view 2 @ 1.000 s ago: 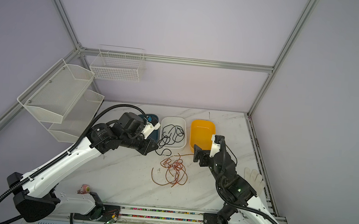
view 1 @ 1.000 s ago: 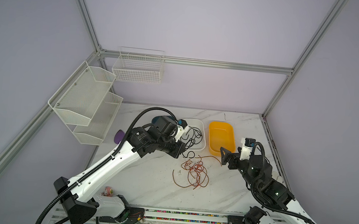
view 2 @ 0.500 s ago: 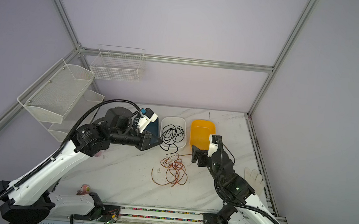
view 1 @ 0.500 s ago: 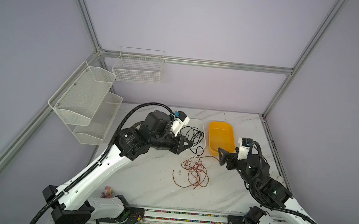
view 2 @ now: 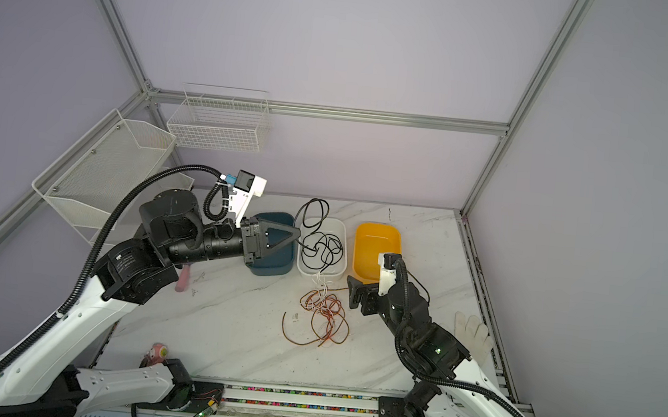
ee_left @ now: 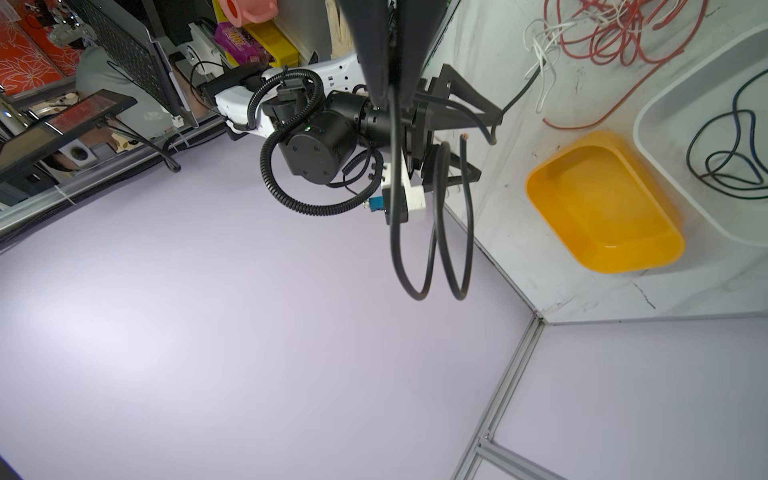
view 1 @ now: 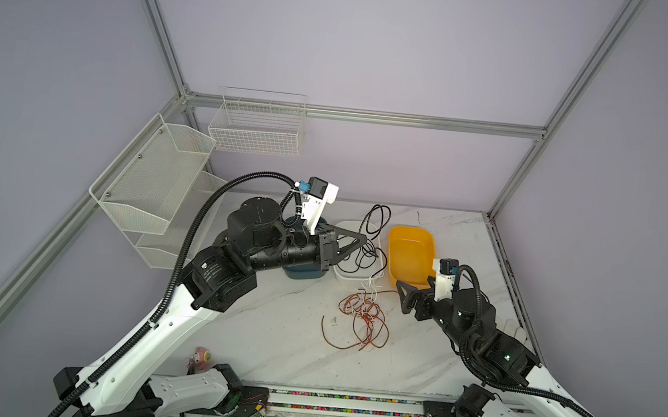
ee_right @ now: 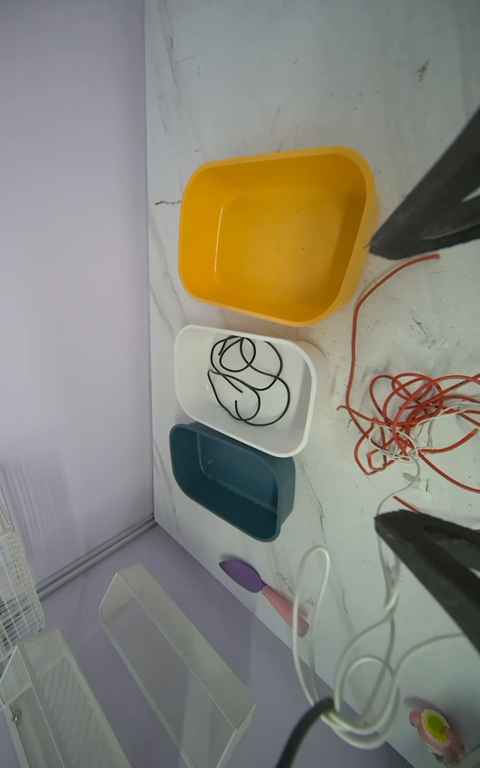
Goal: Untangle the cables
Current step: 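Raise the black wire with the left gripper while the right grasps a white wire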
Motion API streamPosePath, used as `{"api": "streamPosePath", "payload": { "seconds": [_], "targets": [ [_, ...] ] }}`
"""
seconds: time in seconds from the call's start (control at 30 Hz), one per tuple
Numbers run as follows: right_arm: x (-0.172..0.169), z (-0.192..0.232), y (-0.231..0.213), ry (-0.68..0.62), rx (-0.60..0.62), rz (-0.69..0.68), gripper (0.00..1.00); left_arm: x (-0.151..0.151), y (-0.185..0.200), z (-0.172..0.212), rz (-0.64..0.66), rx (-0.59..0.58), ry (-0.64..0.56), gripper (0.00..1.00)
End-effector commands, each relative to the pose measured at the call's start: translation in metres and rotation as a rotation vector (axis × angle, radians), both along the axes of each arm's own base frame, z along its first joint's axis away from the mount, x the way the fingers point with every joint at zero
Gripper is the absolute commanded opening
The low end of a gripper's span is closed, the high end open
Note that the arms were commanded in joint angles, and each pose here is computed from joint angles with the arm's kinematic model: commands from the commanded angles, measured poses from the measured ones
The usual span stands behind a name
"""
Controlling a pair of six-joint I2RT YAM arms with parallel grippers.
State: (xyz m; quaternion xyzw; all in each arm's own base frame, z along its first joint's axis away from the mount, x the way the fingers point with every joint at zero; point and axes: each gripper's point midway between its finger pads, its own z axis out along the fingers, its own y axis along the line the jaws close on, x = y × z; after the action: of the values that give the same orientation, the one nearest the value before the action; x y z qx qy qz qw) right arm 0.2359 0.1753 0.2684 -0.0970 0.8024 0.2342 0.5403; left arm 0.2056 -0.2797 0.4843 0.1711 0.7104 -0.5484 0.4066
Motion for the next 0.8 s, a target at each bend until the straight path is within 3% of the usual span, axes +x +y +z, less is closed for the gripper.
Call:
{"api": "streamPosePath", "payload": {
  "seconds": [0.0,0.3,0.6,0.77],
  "targets": [
    [-0.015,0.017,0.016,-0.059,0.056,0.114,0.98,0.001,-0.007,0.025,-0.029,-0.086,-0.048,0.0],
    [-0.05,0.047,0.035,-0.102,0.19,0.315,0.98,0.007,-0.007,0.038,-0.004,-0.124,-0.092,0.0],
    [-0.034,0.048,0.051,-0.122,0.25,0.284,0.98,0.005,-0.013,0.041,-0.041,-0.156,-0.078,0.0],
    [-0.024,0.046,0.059,-0.16,0.227,0.249,0.96,0.002,-0.012,0.042,-0.048,-0.155,-0.079,0.0]
  ]
}}
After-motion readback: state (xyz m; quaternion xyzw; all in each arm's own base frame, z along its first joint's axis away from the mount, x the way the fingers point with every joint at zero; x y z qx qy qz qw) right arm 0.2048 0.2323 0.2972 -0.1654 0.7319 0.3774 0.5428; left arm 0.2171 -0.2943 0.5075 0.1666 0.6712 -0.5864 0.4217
